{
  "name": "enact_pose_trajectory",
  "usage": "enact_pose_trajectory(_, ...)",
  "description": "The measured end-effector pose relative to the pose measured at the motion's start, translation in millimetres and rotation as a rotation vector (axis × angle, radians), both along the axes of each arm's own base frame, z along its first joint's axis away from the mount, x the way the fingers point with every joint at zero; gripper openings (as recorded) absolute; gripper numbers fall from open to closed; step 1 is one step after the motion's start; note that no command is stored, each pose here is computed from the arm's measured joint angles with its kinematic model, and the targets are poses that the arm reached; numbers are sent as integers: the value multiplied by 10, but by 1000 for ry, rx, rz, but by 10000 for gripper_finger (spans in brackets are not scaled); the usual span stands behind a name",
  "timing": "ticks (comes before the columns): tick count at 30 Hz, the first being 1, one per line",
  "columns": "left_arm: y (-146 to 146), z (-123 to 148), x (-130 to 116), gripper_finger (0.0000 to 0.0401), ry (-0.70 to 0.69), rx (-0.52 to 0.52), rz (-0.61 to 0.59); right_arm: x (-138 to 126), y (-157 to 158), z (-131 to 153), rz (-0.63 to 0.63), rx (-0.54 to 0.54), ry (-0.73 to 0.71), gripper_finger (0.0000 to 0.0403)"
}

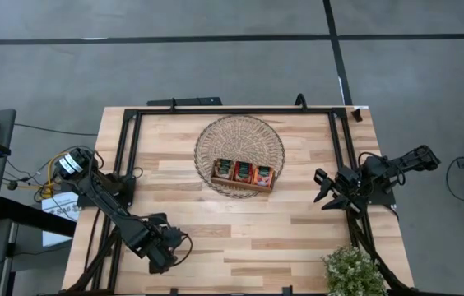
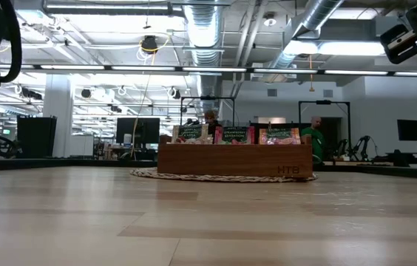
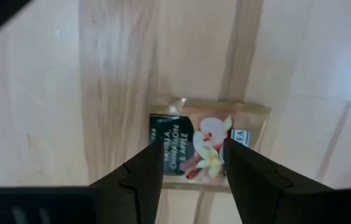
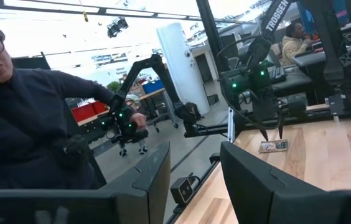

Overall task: Pick & Place Tea
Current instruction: Put the brown tea bag into the left section of the wooden organizer

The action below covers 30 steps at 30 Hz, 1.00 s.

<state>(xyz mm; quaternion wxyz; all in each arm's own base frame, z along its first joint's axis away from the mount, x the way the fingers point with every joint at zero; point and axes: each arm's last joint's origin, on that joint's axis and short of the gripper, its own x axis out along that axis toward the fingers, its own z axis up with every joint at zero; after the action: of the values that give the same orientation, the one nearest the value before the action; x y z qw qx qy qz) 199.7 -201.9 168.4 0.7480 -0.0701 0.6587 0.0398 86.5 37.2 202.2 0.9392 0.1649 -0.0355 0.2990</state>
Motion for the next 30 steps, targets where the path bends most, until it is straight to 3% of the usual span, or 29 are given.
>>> enact_pose_trajectory(9, -12, 1, 1, 183, 13, -27, 0, 0, 0, 0, 1, 0, 0, 134)
enact_pose_trajectory(26, -18, 3, 5, 183, 8, -31, -24, 0, 1, 0, 3, -1, 0, 134)
enact_pose_trajectory(30, 6, 1, -2, 183, -3, 14, -28, 0, 1, 0, 3, -1, 0, 134)
